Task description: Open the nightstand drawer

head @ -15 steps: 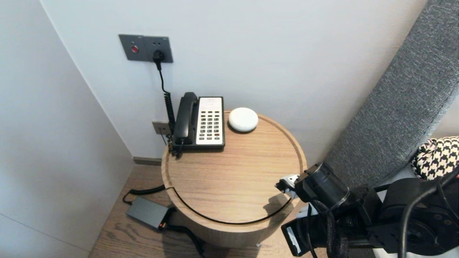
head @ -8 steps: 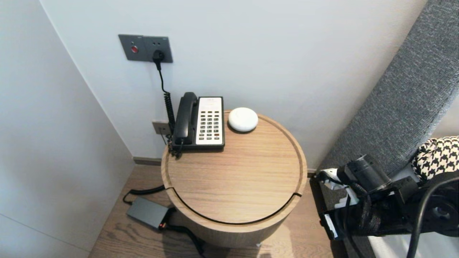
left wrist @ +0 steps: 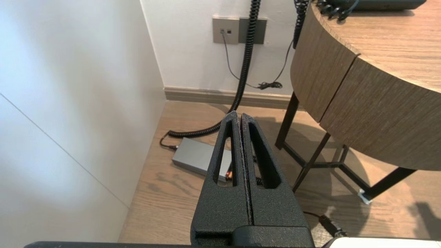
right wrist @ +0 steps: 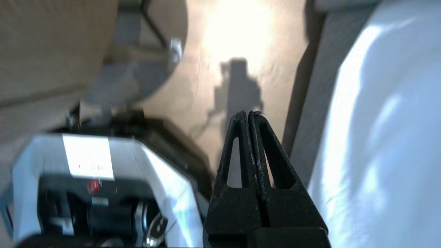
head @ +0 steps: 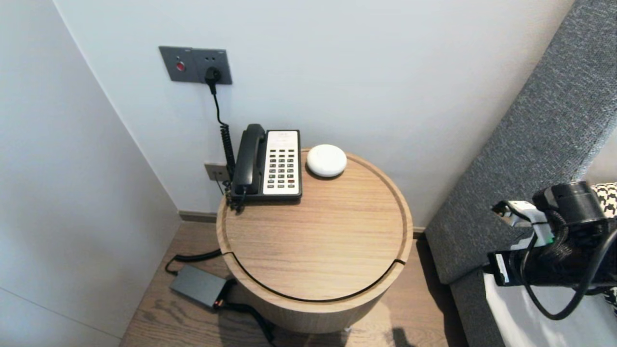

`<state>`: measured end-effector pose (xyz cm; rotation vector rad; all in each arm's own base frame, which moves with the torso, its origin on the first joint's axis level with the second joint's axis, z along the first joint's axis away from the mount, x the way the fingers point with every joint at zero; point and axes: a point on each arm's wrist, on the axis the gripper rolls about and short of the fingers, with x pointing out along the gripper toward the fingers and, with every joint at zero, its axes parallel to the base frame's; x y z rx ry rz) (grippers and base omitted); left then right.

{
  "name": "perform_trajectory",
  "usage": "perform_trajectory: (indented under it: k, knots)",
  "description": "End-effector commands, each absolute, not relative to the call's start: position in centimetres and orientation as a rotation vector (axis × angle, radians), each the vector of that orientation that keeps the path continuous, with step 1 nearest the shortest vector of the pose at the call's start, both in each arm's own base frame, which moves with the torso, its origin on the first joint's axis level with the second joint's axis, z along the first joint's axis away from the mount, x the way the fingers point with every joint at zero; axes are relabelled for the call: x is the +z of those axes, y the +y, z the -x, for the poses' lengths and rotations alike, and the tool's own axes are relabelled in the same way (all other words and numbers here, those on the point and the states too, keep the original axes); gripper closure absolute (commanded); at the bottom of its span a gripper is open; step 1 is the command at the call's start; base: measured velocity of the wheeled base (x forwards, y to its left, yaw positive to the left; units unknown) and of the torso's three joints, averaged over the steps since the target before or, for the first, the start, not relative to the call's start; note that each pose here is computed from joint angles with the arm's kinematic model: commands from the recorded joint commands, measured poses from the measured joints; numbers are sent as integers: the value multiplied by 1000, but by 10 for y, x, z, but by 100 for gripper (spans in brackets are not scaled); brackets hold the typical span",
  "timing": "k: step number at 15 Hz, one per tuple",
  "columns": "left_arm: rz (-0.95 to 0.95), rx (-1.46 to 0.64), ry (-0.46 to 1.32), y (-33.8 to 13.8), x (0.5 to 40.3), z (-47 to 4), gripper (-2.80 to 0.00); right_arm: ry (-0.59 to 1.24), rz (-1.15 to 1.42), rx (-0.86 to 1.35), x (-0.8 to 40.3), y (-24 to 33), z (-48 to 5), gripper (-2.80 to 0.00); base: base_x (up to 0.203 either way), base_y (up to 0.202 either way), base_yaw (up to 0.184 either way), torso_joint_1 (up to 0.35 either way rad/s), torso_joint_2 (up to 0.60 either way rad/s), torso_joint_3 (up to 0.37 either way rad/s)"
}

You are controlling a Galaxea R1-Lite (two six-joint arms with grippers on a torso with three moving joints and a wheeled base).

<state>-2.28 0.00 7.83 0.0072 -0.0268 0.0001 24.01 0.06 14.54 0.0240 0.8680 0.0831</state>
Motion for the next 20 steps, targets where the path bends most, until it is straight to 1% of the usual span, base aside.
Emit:
perform_trajectory:
  k: [1, 5, 7, 12, 15, 20]
  knots:
    - [-8, 0, -15, 0, 75, 22, 0, 777, -32, 54, 167, -8, -230, 0, 0, 0, 0, 0, 0, 0]
    - [-8, 0, -15, 0, 75, 22, 0, 593, -20, 53, 208, -8, -197, 0, 0, 0, 0, 0, 0, 0]
    - [-8, 0, -15, 0, 75, 22, 0, 532, -16, 57, 219, -6, -178, 0, 0, 0, 0, 0, 0, 0]
    - [-8, 0, -15, 0, 75, 22, 0, 444, -9, 60, 227, -3, -116, 0, 0, 0, 0, 0, 0, 0]
    - [-8, 0, -15, 0, 75, 22, 0, 412, -7, 60, 216, -1, -80, 0, 0, 0, 0, 0, 0, 0]
    - [-8, 0, -15, 0, 75, 22, 0, 456, -12, 49, 141, 1, -22, 0, 0, 0, 0, 0, 0, 0]
